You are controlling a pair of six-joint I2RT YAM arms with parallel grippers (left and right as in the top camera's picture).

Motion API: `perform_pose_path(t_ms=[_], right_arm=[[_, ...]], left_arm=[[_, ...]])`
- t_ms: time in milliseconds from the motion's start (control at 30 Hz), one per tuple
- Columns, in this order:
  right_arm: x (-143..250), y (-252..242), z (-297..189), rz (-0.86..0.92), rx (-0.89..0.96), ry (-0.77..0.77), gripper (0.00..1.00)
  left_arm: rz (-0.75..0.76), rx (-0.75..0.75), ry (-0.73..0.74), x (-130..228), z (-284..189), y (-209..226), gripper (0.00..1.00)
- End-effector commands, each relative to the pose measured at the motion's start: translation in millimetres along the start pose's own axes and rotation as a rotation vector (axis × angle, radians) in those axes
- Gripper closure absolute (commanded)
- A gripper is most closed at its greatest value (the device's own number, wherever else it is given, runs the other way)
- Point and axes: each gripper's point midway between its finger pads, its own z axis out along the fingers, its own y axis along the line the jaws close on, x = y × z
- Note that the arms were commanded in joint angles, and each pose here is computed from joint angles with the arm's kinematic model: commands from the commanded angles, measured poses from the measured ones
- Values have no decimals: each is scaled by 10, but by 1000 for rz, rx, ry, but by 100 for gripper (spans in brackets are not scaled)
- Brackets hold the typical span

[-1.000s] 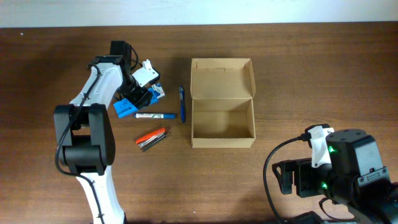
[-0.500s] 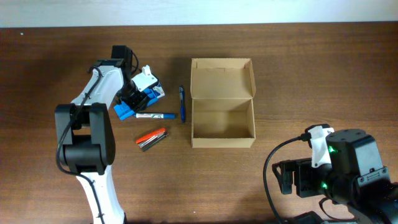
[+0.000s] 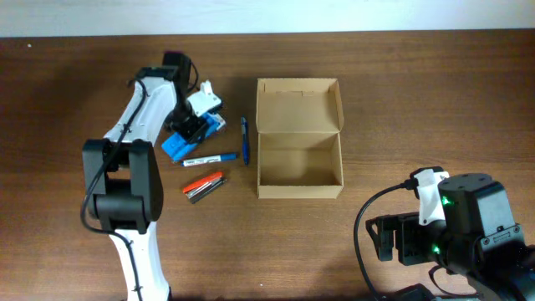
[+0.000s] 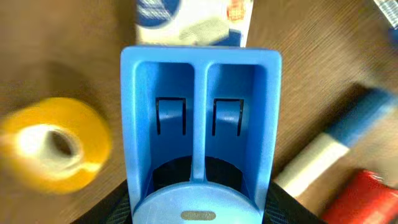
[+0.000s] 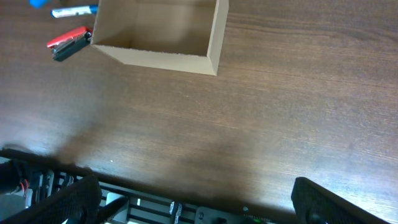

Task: Pack container
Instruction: 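Carry the blue holder into the box and release it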

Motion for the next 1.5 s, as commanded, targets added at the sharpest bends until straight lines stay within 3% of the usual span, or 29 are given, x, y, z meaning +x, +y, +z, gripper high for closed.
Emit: perform_pose_path(t_ms=[0, 200, 367, 567, 767, 1233, 1467], right_arm=[[-16, 26, -33, -11, -11, -13, 1], [-16, 26, -33, -11, -11, -13, 1], [-16, 26, -33, -11, -11, -13, 1], [-17, 26, -33, -11, -12, -14, 1], [-17, 26, -33, -11, -12, -14, 1], [-17, 26, -33, -11, -12, -14, 1], [-17, 26, -33, -11, -12, -14, 1]], left_arm=[[-28, -33, -48, -178, -322, 109, 66], [84, -80, -189, -770, -1060, -169, 66], [293, -13, -184, -1150, -1143, -1152, 65], [509, 121, -170, -1244, -1129, -2164, 66], [674, 234, -149, -1132, -1063, -2597, 65], [723, 273, -76, -959, -313, -2668, 66], [775, 271, -27, -853, -248, -2784, 66]])
